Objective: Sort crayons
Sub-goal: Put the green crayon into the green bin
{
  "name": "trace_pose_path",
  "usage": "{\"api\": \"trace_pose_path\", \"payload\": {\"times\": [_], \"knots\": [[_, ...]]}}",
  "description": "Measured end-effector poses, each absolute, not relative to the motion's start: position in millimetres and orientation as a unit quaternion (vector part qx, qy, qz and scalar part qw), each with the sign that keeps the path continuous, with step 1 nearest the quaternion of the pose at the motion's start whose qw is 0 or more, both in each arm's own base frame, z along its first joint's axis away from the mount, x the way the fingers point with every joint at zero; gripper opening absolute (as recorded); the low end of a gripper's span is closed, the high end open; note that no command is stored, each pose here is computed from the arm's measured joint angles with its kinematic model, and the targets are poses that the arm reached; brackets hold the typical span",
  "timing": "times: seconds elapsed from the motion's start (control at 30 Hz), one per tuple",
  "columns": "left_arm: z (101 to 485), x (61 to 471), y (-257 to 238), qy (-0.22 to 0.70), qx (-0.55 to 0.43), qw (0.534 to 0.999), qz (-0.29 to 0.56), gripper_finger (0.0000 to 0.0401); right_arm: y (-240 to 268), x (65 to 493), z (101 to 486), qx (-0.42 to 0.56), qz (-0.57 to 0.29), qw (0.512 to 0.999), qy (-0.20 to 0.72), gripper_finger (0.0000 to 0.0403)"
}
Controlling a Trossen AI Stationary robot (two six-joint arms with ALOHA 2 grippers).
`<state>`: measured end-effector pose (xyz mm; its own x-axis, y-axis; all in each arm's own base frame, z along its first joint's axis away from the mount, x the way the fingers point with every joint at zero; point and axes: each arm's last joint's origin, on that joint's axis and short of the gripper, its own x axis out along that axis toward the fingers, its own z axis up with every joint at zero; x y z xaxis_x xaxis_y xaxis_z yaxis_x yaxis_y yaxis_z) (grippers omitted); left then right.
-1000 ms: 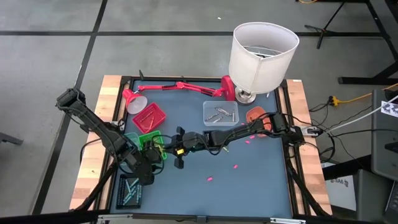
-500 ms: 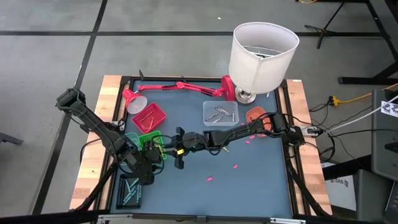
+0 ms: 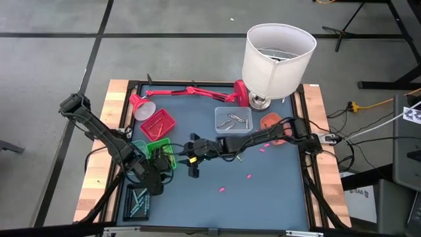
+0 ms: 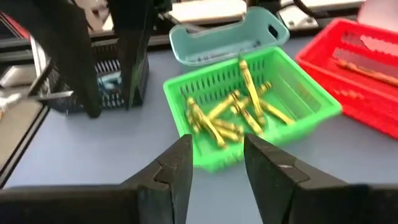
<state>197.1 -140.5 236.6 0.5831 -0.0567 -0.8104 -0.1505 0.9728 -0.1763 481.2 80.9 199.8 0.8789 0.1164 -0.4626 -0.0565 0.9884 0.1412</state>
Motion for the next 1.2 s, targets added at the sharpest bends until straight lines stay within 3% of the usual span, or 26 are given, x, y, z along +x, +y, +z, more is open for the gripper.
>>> {"api": "trace_pose_path", "payload": {"times": [0.4,0.63,0.93,1.2], "knots": [[244.2,209.9,-136.8,0.381,-0.09,0.919,0.048,0.0087,73.1,429.2,245.2,0.029,0.033,0.918,0.393,0.0142],[254.3,230.4,-123.7,0.321,-0.066,0.944,0.037,0.0087,77.7,400.6,251.2,-0.004,-0.032,0.88,0.474,0.0142],[261.3,251.1,-93.7,0.287,-0.041,0.956,0.049,0.0087,97.7,365.5,237.8,-0.056,-0.081,0.826,0.555,0.0142],[244.0,275.5,-75.3,0.305,-0.046,0.95,0.05,0.0087,86.4,327.6,199.8,0.003,-0.126,0.805,0.58,0.0142]]}}
